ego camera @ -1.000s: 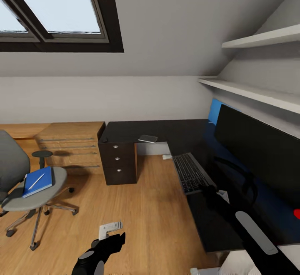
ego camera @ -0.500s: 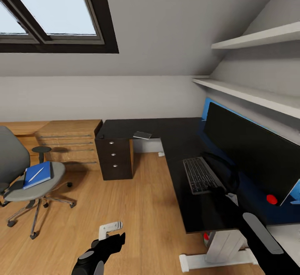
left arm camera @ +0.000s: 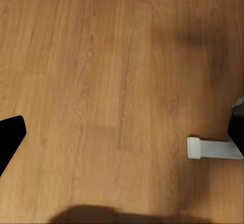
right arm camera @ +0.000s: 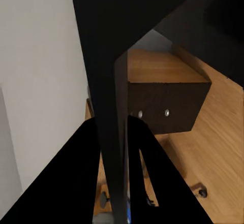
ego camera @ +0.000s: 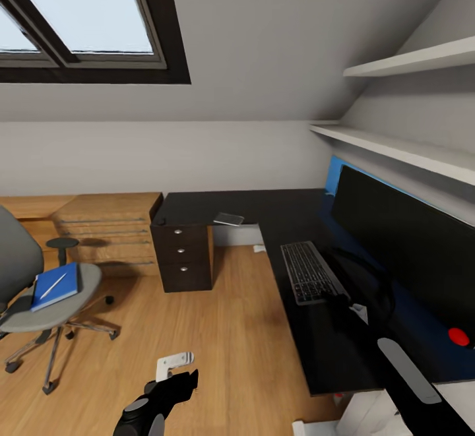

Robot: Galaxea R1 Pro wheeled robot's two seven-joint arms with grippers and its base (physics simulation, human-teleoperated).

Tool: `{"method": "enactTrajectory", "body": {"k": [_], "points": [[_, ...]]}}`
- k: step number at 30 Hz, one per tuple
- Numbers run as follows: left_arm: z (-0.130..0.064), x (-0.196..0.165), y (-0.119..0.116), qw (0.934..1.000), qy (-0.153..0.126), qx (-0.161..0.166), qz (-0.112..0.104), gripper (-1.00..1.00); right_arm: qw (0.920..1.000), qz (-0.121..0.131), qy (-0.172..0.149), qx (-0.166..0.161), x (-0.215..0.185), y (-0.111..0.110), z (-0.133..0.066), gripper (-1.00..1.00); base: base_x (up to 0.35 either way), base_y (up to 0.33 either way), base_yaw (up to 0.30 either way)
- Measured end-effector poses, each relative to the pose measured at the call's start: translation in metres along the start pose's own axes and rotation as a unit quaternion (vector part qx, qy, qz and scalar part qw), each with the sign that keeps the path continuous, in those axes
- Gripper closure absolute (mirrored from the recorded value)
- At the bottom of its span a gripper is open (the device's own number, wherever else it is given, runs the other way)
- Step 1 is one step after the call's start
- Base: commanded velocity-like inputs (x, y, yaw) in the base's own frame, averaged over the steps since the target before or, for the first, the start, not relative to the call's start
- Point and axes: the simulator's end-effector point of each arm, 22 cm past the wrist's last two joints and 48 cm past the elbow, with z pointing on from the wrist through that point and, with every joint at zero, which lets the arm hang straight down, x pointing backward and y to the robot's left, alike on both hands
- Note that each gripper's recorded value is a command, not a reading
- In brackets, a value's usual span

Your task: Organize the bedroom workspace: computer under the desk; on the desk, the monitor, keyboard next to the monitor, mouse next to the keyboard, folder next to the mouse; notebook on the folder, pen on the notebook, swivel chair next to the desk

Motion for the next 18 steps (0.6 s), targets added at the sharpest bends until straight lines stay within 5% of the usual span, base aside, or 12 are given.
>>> {"method": "enactTrajectory", "body": {"k": [6,18], "points": [[0.002,0.004,0.002,1.0000,0.004,-0.001,-0.001,-1.00,1.0000,0.002,-0.001,0.005,-0.001,-0.008,0.000,1.00,0.212,-0.007,0.000],[0.003,0.006,0.003,1.0000,0.006,-0.003,0.000,-1.00,0.9999,0.000,-0.003,0.013,-0.002,-0.016,0.000,1.00,0.109,-0.188,0.000]]}}
